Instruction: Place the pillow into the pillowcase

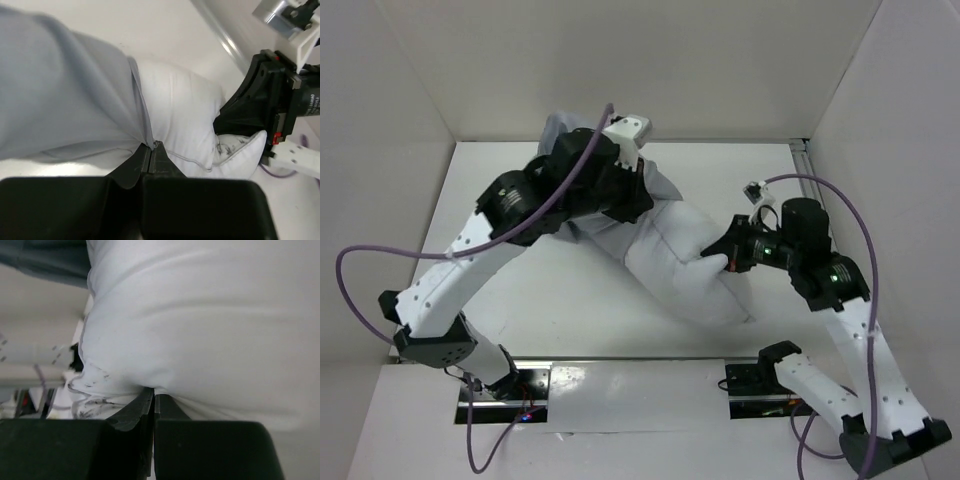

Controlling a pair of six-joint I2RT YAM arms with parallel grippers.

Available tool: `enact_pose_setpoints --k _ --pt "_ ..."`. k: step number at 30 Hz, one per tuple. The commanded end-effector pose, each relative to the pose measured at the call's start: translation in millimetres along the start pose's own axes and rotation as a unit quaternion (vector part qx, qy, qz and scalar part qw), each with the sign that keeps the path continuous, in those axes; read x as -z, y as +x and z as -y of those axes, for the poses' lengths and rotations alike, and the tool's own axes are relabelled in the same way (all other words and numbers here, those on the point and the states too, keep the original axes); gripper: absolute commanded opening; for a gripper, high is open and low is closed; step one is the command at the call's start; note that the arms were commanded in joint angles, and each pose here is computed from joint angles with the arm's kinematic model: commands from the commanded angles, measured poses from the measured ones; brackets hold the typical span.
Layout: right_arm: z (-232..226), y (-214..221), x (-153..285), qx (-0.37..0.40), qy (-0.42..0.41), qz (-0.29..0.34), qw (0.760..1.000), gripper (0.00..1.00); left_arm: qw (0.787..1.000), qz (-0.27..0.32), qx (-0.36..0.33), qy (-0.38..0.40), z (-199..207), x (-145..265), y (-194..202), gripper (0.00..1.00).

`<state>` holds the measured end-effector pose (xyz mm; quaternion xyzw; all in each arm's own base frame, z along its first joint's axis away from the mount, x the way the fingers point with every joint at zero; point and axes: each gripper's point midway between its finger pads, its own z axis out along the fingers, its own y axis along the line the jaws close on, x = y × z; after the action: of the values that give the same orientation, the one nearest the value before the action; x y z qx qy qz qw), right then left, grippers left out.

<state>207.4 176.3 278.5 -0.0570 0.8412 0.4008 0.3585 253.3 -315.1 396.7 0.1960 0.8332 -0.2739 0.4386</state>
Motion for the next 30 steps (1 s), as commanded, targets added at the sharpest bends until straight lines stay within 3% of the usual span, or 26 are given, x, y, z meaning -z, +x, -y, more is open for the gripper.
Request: enact_pose_setpoints --k 1,4,7,8,12,15,16,17,18,20,22,24,25,27,28,30 --pt "-28 25 32 0.018 -0.043 -0.044 0.998 0.00 0.985 0.122 0.036 0.114 51 95 -65 0.00" --pt "-34 25 40 0.008 -0.043 -0.043 0.998 0.00 0.986 0.129 0.036 0.096 43 82 -78 0.00" --pt "-26 21 34 -0.021 -0.020 -0.026 0.999 0.00 0.991 0.105 0.044 0.065 5 16 -91 0.00" --pt "-12 17 25 -0.037 0.009 -0.017 0.999 0.00 0.994 0.081 0.057 0.038 -24 -32 -89 0.00" --pt "43 -3 -21 -0.097 0.097 0.031 0.990 0.00 0.995 0.070 0.070 -0.016 -85 -118 -93 0.02" --pt "98 -10 -55 -0.155 0.160 0.051 0.974 0.00 0.996 0.054 0.069 -0.035 -116 -142 -86 0.58" --pt "119 -29 -58 -0.173 0.173 0.080 0.966 0.05 0.996 0.053 0.062 -0.035 -115 -137 -86 0.82" --pt "138 -31 -68 -0.198 0.184 0.068 0.960 0.23 0.996 0.053 0.054 -0.050 -120 -132 -84 0.88" --pt "148 -39 -71 -0.204 0.191 0.075 0.957 0.65 0.995 0.054 0.052 -0.059 -119 -125 -83 0.91" --pt "164 -60 -66 -0.203 0.204 0.094 0.953 0.81 0.993 0.060 0.033 -0.097 -120 -96 -81 0.91" --pt "181 -74 -54 -0.197 0.230 0.105 0.947 0.92 0.984 0.068 0.026 -0.164 -134 -60 -76 0.78" --pt "188 -76 -42 -0.195 0.243 0.108 0.944 0.95 0.978 0.043 0.028 -0.203 -144 -41 -54 0.74" --pt "191 -73 -35 -0.196 0.252 0.104 0.942 0.96 0.970 0.008 0.024 -0.242 -157 -43 -23 0.74" --pt "189 -79 -13 -0.180 0.260 0.125 0.940 0.98 0.960 0.002 0.038 -0.276 -161 -18 -3 0.79" --pt "192 -71 -7 -0.184 0.269 0.118 0.938 0.99 0.952 -0.028 0.041 -0.303 -174 -18 26 0.80" --pt "184 -60 -3 -0.168 0.256 0.101 0.947 0.99 0.942 -0.033 0.060 -0.329 -175 -6 49 0.82"
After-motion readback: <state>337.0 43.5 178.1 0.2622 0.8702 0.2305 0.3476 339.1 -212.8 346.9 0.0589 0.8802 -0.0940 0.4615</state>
